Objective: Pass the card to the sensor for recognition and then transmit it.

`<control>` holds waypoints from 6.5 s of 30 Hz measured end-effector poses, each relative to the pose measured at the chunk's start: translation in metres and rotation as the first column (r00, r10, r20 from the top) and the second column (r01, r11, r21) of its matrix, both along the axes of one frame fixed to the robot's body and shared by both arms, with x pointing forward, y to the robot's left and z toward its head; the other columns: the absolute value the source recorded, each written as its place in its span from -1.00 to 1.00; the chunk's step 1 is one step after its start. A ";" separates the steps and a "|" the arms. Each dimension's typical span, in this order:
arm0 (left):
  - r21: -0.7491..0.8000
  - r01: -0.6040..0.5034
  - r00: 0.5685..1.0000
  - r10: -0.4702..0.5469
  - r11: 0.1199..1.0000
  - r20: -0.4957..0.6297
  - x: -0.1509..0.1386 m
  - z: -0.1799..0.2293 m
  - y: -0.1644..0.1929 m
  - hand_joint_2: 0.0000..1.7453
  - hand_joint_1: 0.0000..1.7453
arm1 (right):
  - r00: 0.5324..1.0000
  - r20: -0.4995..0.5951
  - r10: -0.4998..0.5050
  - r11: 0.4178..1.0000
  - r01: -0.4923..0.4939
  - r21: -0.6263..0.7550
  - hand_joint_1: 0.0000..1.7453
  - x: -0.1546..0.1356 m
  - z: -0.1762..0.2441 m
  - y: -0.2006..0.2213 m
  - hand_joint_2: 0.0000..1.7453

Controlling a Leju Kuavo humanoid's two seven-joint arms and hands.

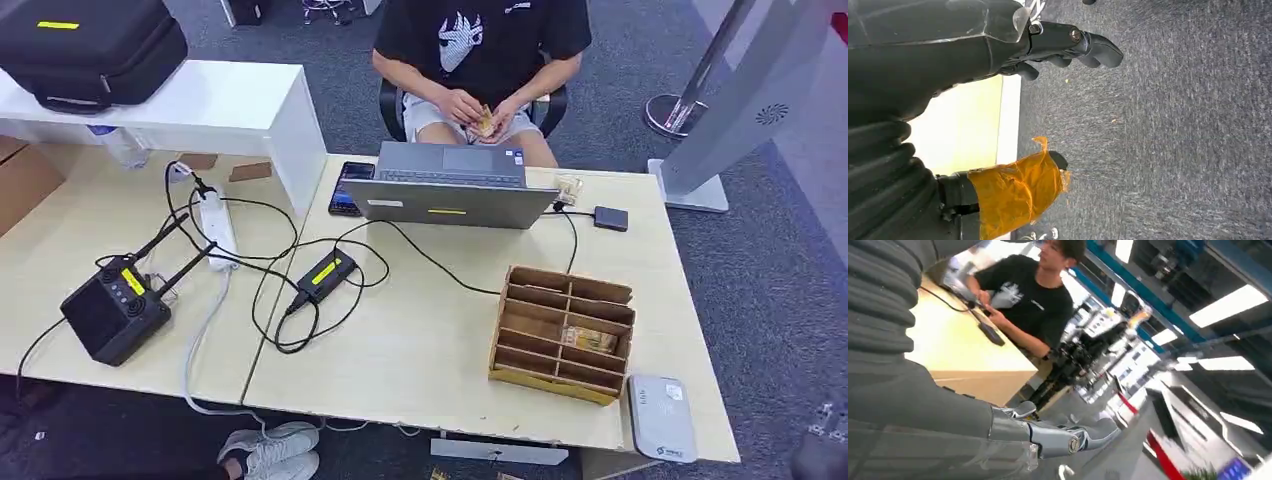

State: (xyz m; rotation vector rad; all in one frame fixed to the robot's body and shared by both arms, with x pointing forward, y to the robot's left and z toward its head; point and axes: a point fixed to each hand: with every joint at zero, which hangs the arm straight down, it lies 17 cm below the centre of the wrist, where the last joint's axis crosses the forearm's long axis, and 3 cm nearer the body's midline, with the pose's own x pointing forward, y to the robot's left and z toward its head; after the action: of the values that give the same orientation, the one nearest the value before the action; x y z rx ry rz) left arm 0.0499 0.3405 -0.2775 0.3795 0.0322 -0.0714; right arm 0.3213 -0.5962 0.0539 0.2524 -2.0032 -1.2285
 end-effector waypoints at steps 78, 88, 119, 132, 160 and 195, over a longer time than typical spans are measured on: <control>0.035 0.049 0.997 -0.047 0.998 -0.053 0.000 0.003 -0.007 1.00 -1.00 | 0.856 0.431 -0.285 -0.409 0.298 -0.862 1.00 0.155 0.310 0.498 1.00; 0.035 0.044 0.998 -0.042 0.998 -0.051 0.000 0.003 -0.007 1.00 -1.00 | 0.857 0.450 -0.251 -0.390 0.336 -0.857 1.00 0.137 0.306 0.496 1.00; 0.046 -0.194 0.979 0.196 0.980 -0.048 -0.022 0.002 -0.011 1.00 -1.00 | 0.925 -0.119 -0.360 0.278 -0.015 -0.960 1.00 0.056 0.188 0.302 1.00; 0.051 -0.199 0.978 0.202 0.979 -0.051 -0.023 0.002 -0.010 1.00 -1.00 | 0.854 -0.168 -0.492 0.275 -0.031 -0.961 1.00 0.058 0.167 0.245 1.00; 0.060 -0.278 0.957 0.282 0.959 -0.073 -0.032 0.003 -0.014 1.00 -1.00 | 0.392 -0.386 -0.835 0.196 -0.443 -0.875 1.00 0.023 0.071 0.099 1.00; 0.057 -0.280 0.956 0.283 0.958 -0.073 -0.032 0.003 -0.011 1.00 -1.00 | 0.521 -0.471 -0.712 -0.036 -0.697 -0.716 1.00 0.071 0.016 0.150 1.00</control>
State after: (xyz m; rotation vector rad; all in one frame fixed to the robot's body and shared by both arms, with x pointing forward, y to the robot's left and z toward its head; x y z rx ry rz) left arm 0.0177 0.3291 -0.2746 0.4148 0.1679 0.1967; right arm 0.3922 -0.4461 0.0702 -1.0634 -1.2496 0.6312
